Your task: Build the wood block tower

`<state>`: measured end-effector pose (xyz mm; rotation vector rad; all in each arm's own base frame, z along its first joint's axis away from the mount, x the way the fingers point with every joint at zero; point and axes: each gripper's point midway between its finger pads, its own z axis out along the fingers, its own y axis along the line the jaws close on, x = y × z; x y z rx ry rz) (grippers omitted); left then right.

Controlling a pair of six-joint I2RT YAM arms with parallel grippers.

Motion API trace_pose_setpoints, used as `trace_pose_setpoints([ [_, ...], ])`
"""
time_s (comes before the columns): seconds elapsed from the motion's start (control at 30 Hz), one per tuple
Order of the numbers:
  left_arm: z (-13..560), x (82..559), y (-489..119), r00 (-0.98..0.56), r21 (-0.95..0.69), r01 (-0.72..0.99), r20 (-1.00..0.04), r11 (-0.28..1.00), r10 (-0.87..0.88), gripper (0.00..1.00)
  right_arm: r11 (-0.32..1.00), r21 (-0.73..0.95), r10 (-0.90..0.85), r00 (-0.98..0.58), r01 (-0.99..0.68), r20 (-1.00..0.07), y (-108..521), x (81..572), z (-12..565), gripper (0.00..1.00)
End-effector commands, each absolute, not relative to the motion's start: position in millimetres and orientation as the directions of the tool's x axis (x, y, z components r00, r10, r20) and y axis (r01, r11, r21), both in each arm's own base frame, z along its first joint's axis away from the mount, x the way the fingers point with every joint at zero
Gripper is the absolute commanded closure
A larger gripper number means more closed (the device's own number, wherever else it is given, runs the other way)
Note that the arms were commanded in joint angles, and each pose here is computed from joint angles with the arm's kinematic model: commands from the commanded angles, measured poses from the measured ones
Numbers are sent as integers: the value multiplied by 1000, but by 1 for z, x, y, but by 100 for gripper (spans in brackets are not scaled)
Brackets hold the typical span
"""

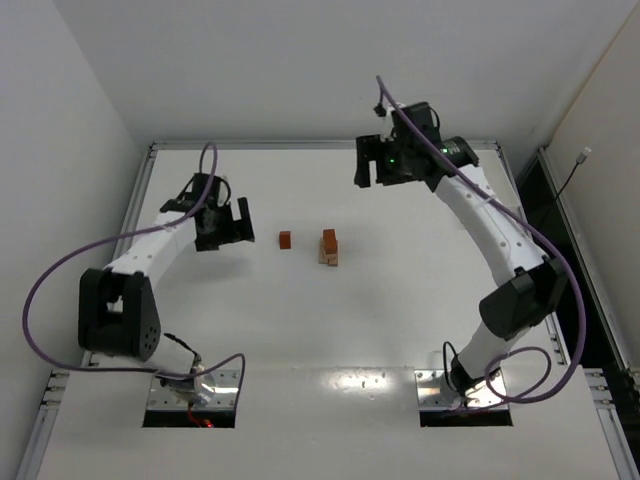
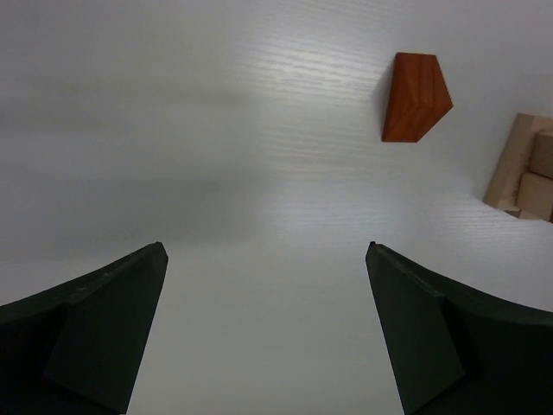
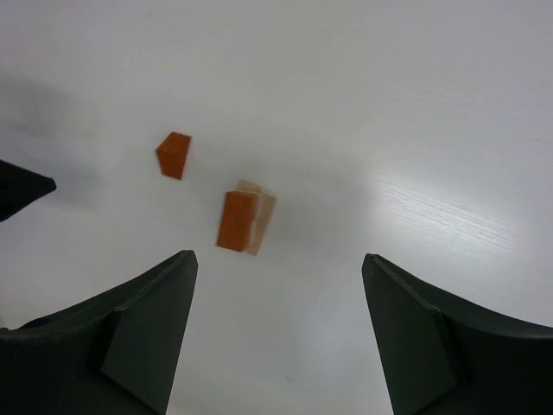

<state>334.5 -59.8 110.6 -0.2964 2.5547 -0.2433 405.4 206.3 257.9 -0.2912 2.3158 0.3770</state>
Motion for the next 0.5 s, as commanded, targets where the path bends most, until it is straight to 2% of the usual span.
trace_pose_setpoints([
  [0.0, 116, 360, -97, -835, -250, -92, -508, 964, -212, 0, 966, 120, -85, -722, -229, -687, 157, 412, 232, 25],
  [0.03, 99, 363, -103, -864, -221, -94, -467, 971, -190, 0, 969, 111, -86, -724, -221, -684, 148, 411, 230, 25],
  [0.13, 98, 380, -125, -877, -161, -47, -467, 986, -118, 0, 980, 104, -54, -726, -172, -685, 122, 413, 230, 25],
  [0.27, 89, 398, -153, -882, -105, 9, -469, 994, -42, 10, 987, 112, -2, -719, -111, -695, 93, 412, 237, 25],
  [0.37, 68, 393, -167, -906, -85, 39, -422, 996, -1, 20, 987, 129, 19, -730, -96, -683, 83, 409, 232, 25],
  [0.47, 59, 399, -173, -913, -70, 43, -409, 997, 11, 25, 983, 157, 38, -732, -94, -680, 77, 404, 233, 25],
])
